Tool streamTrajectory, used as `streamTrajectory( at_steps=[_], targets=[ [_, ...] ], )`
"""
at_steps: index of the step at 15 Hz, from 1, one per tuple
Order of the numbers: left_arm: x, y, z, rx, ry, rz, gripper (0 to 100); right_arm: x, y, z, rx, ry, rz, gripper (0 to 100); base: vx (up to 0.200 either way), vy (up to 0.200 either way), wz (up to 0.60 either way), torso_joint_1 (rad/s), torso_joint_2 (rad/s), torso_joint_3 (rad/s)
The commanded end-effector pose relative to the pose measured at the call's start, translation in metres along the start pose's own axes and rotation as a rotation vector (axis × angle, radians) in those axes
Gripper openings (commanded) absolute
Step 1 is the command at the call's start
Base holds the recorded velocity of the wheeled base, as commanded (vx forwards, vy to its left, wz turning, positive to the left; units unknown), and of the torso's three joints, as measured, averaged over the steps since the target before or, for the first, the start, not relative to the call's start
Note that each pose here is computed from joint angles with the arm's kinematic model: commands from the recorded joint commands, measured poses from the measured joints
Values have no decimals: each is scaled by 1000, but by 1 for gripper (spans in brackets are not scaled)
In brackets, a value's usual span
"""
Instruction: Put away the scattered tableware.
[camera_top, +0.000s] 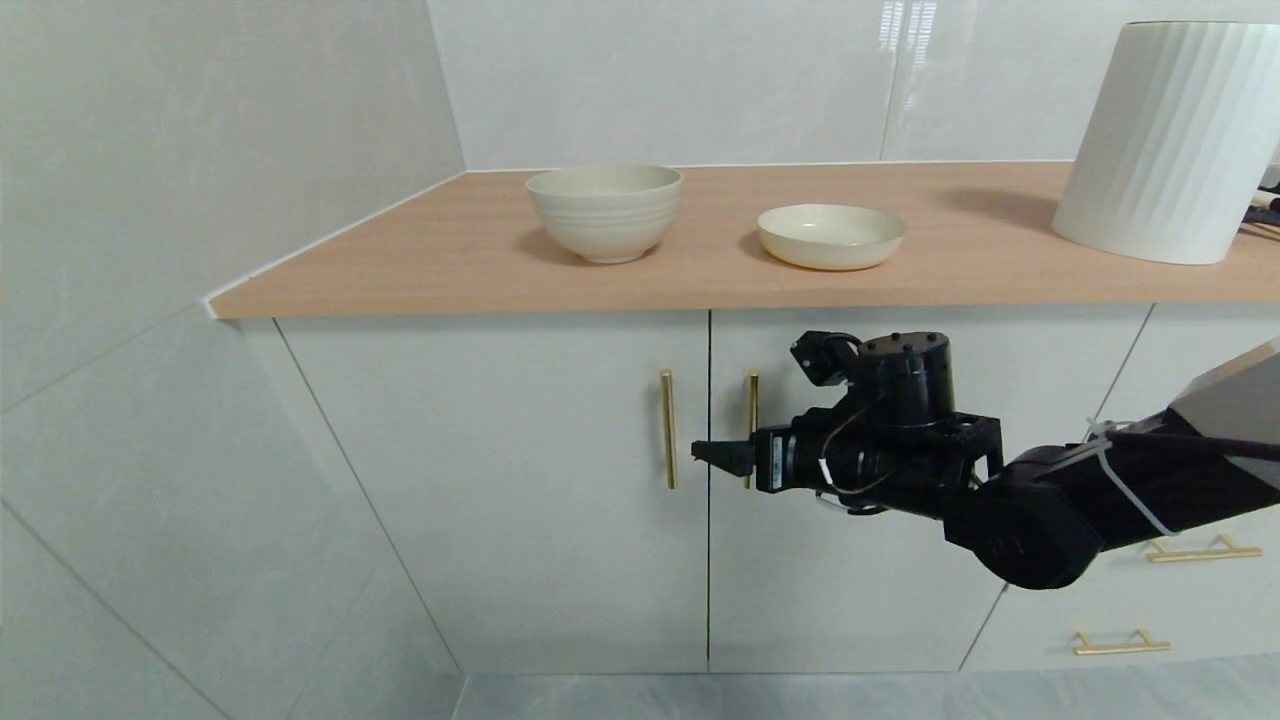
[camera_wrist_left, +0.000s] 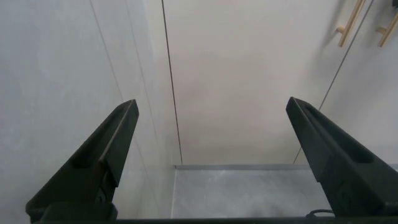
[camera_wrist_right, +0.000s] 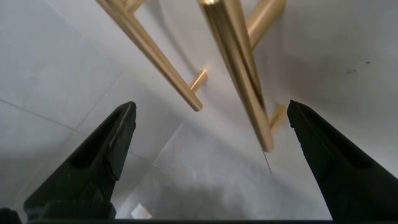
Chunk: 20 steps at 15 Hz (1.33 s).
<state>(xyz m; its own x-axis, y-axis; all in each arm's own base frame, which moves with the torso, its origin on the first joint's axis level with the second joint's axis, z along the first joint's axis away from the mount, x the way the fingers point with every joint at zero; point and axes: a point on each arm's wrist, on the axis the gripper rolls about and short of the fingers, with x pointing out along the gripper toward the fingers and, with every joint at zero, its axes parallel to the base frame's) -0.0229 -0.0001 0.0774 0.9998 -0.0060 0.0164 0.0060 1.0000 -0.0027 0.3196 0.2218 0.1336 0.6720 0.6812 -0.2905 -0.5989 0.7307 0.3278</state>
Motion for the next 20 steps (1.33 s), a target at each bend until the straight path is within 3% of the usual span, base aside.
streamTrajectory(
  at_steps=[1, 5, 9, 16, 20],
  targets=[
    [0, 0, 0, 0, 0, 0, 100, 5, -1, -5, 7, 6, 2, 100, 0, 0, 0, 0, 0, 0],
    [0, 0, 0, 0, 0, 0, 100, 7, -2, -4, 12, -18, 11, 100, 0, 0, 0, 0, 0, 0],
    [0, 0, 0, 0, 0, 0, 100, 10, 8, 0, 60, -99, 60, 100, 0, 0, 0, 0, 0, 0],
    [0, 0, 0, 0, 0, 0, 100, 4, 15, -3, 58, -88, 75, 100, 0, 0, 0, 0, 0, 0],
    [0, 0, 0, 0, 0, 0, 100, -10, 21, -4, 52, -55, 151, 100, 0, 0, 0, 0, 0, 0]
  ],
)
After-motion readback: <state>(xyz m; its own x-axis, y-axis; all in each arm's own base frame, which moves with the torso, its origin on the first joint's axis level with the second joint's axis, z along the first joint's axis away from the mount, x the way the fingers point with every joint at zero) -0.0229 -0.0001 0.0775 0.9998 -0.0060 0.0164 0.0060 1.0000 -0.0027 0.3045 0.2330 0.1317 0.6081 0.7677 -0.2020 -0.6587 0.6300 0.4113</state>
